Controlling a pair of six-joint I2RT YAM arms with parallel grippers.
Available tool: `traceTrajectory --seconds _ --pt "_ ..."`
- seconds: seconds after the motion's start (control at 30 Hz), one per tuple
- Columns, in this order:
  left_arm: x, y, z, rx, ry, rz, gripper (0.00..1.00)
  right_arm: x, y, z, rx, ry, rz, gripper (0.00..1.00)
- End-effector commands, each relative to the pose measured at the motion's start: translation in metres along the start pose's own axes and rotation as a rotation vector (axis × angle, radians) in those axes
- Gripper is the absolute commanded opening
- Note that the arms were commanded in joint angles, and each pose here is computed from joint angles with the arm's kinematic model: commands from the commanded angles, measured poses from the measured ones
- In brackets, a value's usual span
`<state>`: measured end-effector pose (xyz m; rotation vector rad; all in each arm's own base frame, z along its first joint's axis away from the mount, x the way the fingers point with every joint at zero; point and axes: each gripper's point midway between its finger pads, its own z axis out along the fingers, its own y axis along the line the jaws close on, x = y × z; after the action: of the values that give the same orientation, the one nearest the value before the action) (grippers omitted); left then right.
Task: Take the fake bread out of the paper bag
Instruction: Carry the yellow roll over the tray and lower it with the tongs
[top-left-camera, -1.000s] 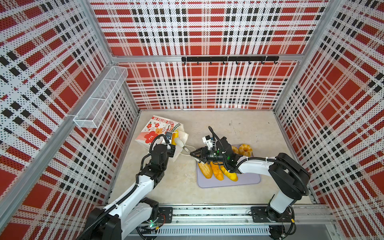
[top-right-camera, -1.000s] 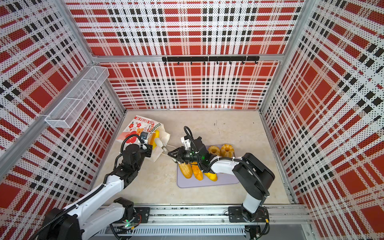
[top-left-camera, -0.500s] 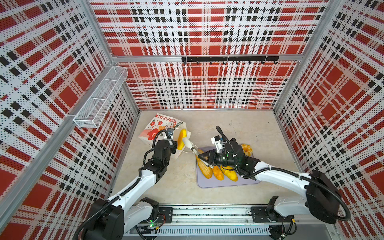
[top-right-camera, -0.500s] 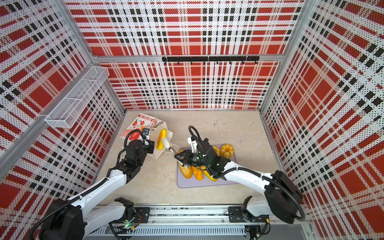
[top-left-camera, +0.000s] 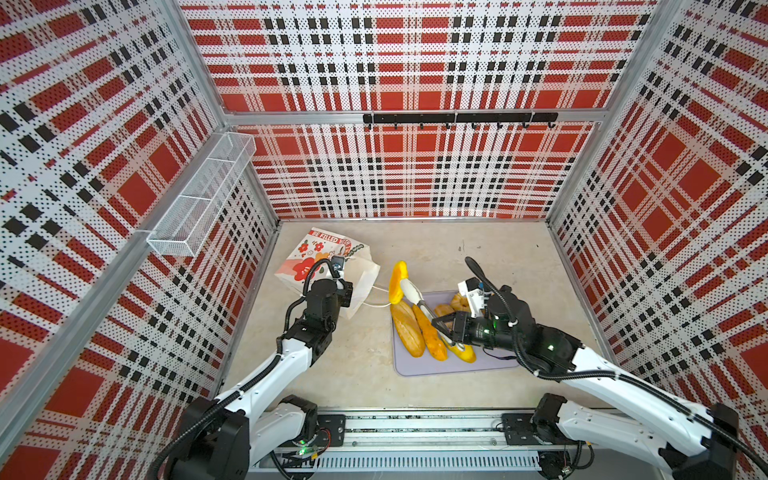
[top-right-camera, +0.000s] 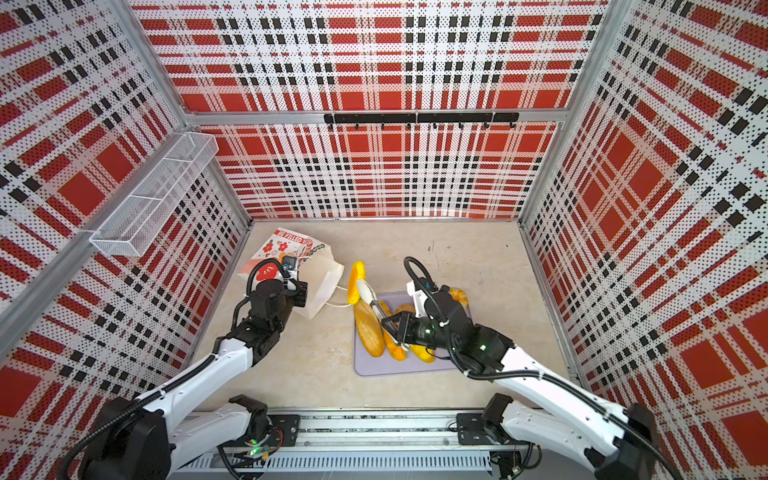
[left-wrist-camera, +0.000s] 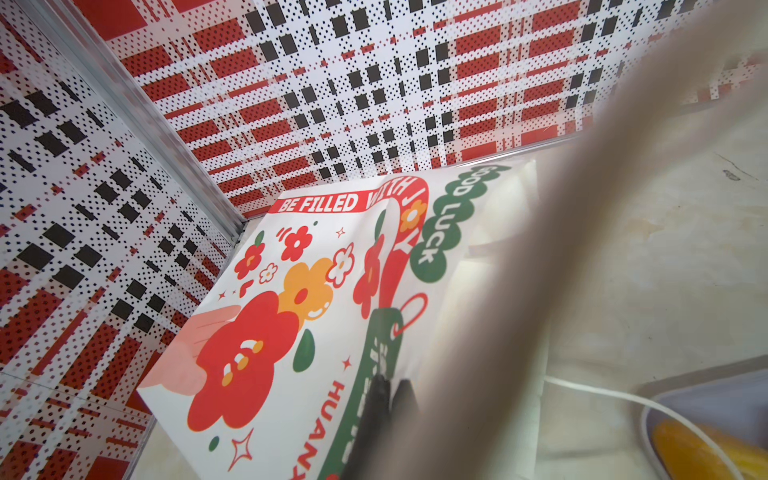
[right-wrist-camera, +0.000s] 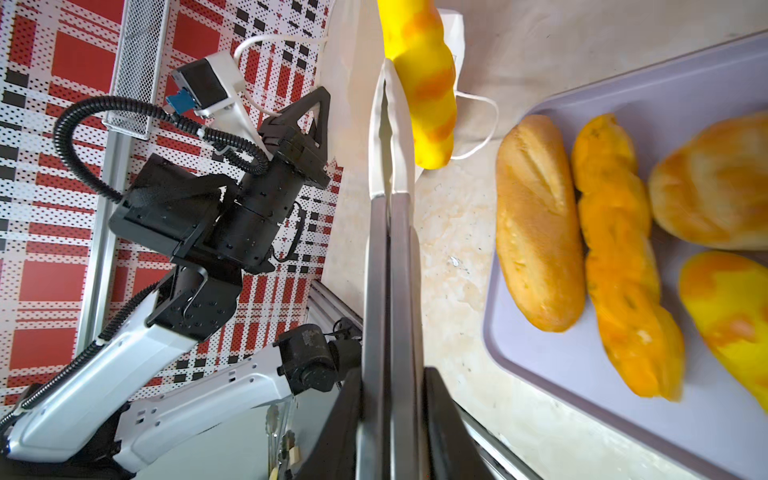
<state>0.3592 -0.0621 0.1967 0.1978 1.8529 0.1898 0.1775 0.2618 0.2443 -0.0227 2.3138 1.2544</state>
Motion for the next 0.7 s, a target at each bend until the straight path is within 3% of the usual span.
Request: traceTrajectory --seconds 0.0,0.3,0.67 --pt "-0.003 0.002 -0.003 0.003 -0.029 -0.035 0.0 0.0 -0.014 -0.038 0.103 -0.036 -0.045 0.0" --pt "0.004 0.003 -0.009 0.011 -0.031 -0.039 0.0 0.019 -0.056 -0.112 0.335 -0.009 -0.097 0.0" --pt "-0.003 -0.002 -0.028 0.074 -0.047 -0.064 0.0 0.03 -0.107 -0.164 0.631 0.016 -0.122 0.0"
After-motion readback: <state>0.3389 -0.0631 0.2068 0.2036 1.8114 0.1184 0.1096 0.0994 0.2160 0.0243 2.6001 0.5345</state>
